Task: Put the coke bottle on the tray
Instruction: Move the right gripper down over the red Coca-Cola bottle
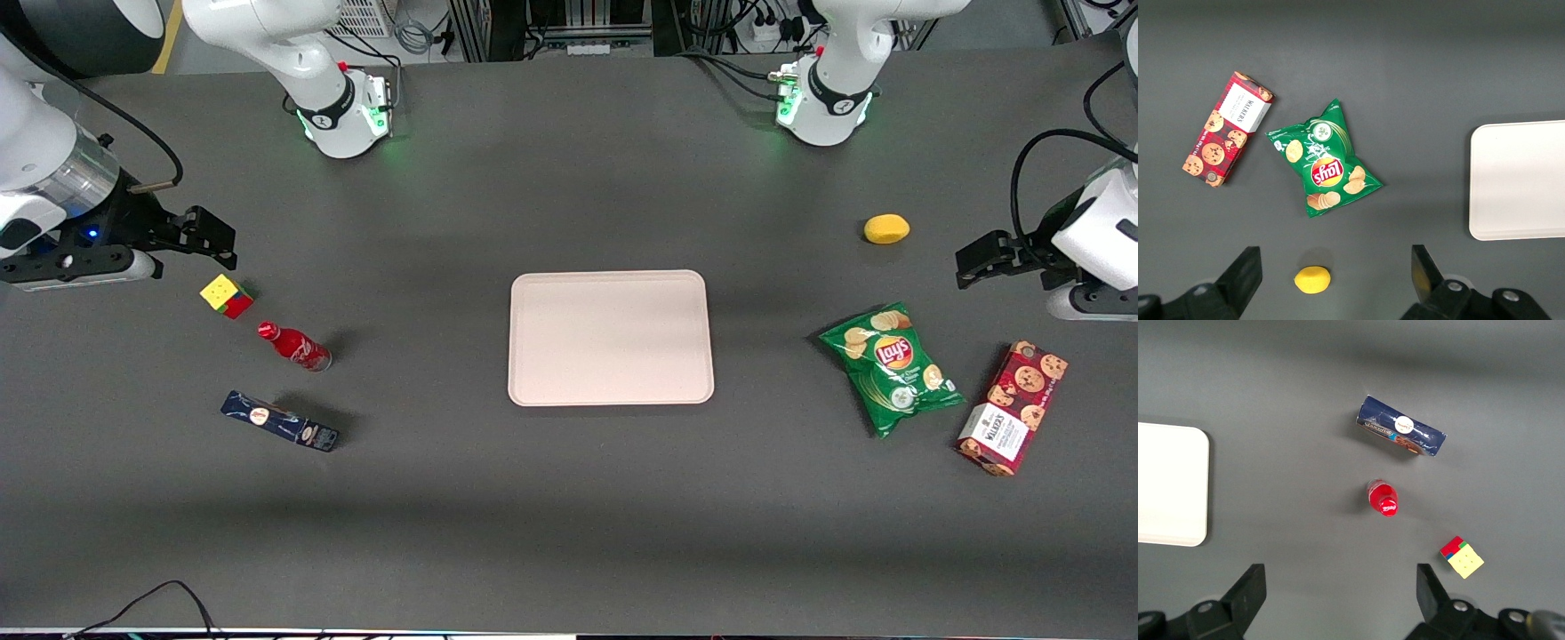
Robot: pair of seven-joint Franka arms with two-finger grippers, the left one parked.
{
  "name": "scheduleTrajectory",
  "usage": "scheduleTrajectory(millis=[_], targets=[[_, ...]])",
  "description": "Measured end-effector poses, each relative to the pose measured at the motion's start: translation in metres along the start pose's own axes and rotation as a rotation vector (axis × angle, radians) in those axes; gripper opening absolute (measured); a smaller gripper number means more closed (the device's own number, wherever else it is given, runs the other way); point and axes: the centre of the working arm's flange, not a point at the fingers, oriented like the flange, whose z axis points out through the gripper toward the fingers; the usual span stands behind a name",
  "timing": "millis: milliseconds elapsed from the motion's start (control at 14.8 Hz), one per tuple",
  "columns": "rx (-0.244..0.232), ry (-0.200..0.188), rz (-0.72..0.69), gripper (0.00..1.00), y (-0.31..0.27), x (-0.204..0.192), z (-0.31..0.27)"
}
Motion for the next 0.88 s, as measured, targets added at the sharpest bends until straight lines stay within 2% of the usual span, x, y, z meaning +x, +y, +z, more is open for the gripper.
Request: scheduleTrajectory(millis=[473, 676, 878], targets=[[-0.001, -0.019, 0.000, 1.00, 0.000, 0.002, 0.009], [-0.002, -0.042, 0.007, 1.00, 0.004, 0.002, 0.036], [0.001, -0.032, 0.004, 1.00, 0.020, 0.000, 0.080]])
